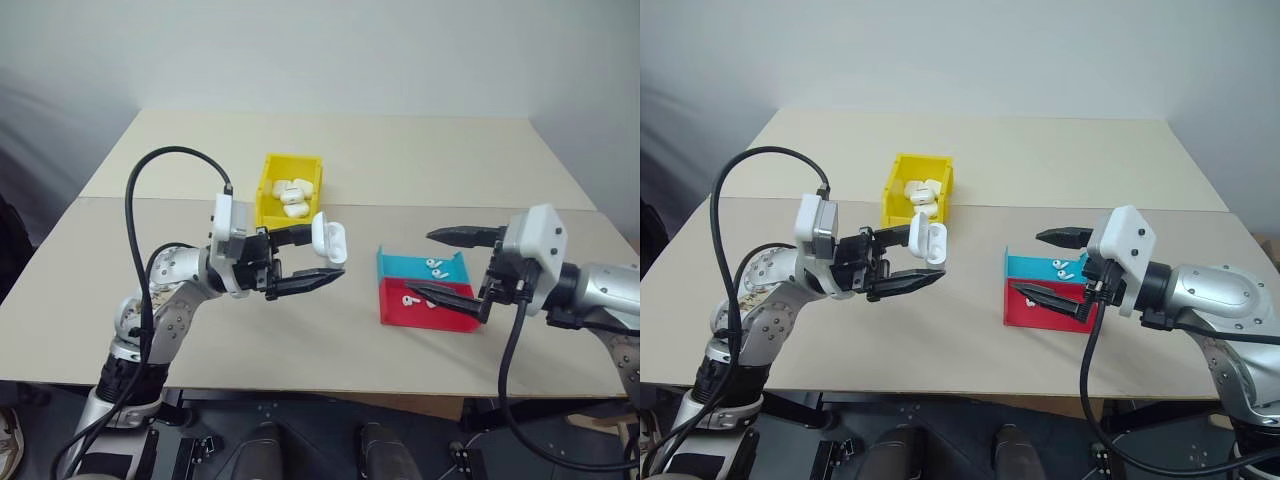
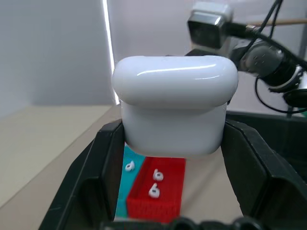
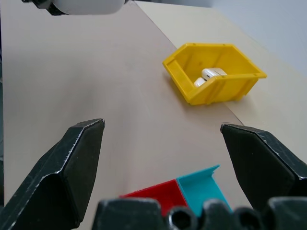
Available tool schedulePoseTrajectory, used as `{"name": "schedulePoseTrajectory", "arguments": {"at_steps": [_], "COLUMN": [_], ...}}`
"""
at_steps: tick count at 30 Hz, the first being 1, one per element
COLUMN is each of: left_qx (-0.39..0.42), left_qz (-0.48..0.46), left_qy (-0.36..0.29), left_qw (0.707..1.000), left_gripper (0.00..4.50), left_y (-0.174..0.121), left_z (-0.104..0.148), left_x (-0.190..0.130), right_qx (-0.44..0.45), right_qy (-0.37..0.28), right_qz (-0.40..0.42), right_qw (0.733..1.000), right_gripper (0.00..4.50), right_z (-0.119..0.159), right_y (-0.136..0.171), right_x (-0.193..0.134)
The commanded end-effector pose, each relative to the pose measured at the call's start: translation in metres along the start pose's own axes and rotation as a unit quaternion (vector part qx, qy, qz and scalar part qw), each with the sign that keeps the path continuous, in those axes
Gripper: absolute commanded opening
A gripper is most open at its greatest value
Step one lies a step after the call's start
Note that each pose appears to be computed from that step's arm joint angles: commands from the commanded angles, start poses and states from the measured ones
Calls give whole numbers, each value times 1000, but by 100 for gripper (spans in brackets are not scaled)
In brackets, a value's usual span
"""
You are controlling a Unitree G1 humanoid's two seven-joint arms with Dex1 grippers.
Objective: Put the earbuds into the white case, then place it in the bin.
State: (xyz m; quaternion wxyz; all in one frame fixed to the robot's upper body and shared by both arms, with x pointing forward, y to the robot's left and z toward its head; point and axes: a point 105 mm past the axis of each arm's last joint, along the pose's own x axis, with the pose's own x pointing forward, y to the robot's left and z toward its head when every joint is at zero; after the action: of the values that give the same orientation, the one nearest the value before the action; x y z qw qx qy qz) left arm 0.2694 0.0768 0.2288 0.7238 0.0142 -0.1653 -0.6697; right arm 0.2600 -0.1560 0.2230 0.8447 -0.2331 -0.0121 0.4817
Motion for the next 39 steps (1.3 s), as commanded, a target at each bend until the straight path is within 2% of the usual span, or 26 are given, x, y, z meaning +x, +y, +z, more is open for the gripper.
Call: {"name": "schedulePoseTrajectory", "arguments": {"at_steps": [1, 6, 11, 22, 27, 39], "left_qx": [10, 7, -2, -14, -26, -22], "left_qz": [-23, -26, -36, -48, -44, -53], "left_qy": [-46, -56, -81, -104, -106, -104], "left_qw": [999, 998, 996, 993, 993, 993], "left_gripper": [275, 275, 275, 275, 275, 275], "left_y": [-5, -8, -15, -28, -30, -36], "left_z": [18, 19, 23, 31, 38, 41], "left_x": [6, 11, 18, 23, 27, 31], "right_qx": [-29, -38, -56, -79, -82, -104], "right_qy": [42, 128, 192, 283, 302, 349], "right_qz": [1, 53, 113, 166, 170, 186], "right_qw": [999, 990, 973, 941, 934, 913], "right_gripper": [450, 450, 295, 295, 295, 295], "right_z": [-3, -15, -28, -66, -75, -98], "right_y": [-7, -12, -15, -18, -21, -22], "right_x": [-6, -6, 3, 43, 56, 66]}}
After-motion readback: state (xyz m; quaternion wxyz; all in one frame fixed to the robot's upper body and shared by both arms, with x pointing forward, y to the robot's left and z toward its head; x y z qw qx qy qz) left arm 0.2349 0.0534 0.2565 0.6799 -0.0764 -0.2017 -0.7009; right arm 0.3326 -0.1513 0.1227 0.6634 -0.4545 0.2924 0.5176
